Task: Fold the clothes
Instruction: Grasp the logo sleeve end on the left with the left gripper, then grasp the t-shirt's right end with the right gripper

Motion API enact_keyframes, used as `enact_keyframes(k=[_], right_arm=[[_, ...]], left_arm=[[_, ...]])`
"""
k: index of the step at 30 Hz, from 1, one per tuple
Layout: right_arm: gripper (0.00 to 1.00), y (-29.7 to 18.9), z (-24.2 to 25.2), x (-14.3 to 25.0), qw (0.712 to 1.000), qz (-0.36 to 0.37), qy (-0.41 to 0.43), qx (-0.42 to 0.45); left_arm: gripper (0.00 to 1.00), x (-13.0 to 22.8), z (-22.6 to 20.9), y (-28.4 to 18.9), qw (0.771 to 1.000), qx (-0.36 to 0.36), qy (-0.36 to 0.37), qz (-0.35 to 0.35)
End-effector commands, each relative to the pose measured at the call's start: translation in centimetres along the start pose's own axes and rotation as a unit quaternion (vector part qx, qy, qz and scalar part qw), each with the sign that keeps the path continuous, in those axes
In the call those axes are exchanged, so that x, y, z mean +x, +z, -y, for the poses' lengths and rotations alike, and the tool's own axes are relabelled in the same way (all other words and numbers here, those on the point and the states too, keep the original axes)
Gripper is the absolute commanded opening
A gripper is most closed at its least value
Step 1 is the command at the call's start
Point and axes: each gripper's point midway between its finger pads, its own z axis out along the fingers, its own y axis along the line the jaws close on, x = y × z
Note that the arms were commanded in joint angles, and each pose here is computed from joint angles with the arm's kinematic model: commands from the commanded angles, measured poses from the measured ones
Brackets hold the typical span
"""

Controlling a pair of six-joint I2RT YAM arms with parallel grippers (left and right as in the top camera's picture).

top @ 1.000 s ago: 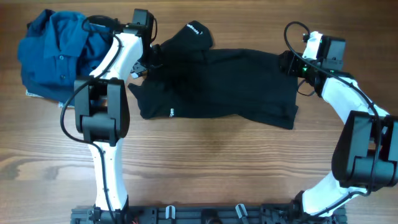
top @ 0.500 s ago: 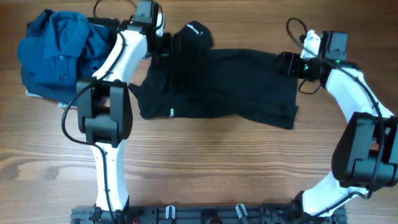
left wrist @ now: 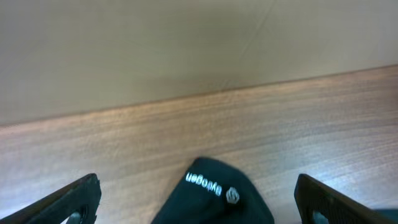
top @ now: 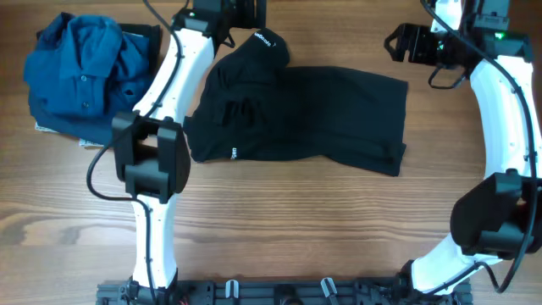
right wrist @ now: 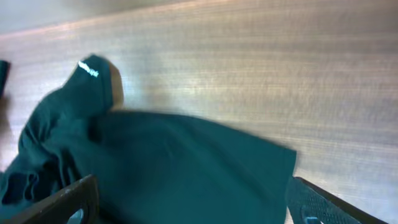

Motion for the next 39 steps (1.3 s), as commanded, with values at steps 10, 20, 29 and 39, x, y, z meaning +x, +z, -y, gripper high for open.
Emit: enact_keyframes(k=[10,20,29,39], right_arm=[[0.96,0.2,0.7,0.8,0.999,-0.020,-0.006,0.025],[0.96,0.1,0.7,1.4,0.999,-0.031,-0.002,0.024],[0.91,0.1,0.6,2.1,0.999,-0.045,0.003,0.024],[0.91,0.1,0.7,2.0,0.999,-0.044,0.003,0.024]], left_arm=[[1.00,9.8,1.7,8.6,0.990,0.007,0.123,-0.073],[0.91,12.6,1.1,10.1,0.988,0.006,0.119,-0.098],[0.17,15.1,0.7,11.2,0.986,0.005,0.113,-0.121],[0.04,9.7,-1.8,9.0,0.993,-0.034,0.068,-0.091]])
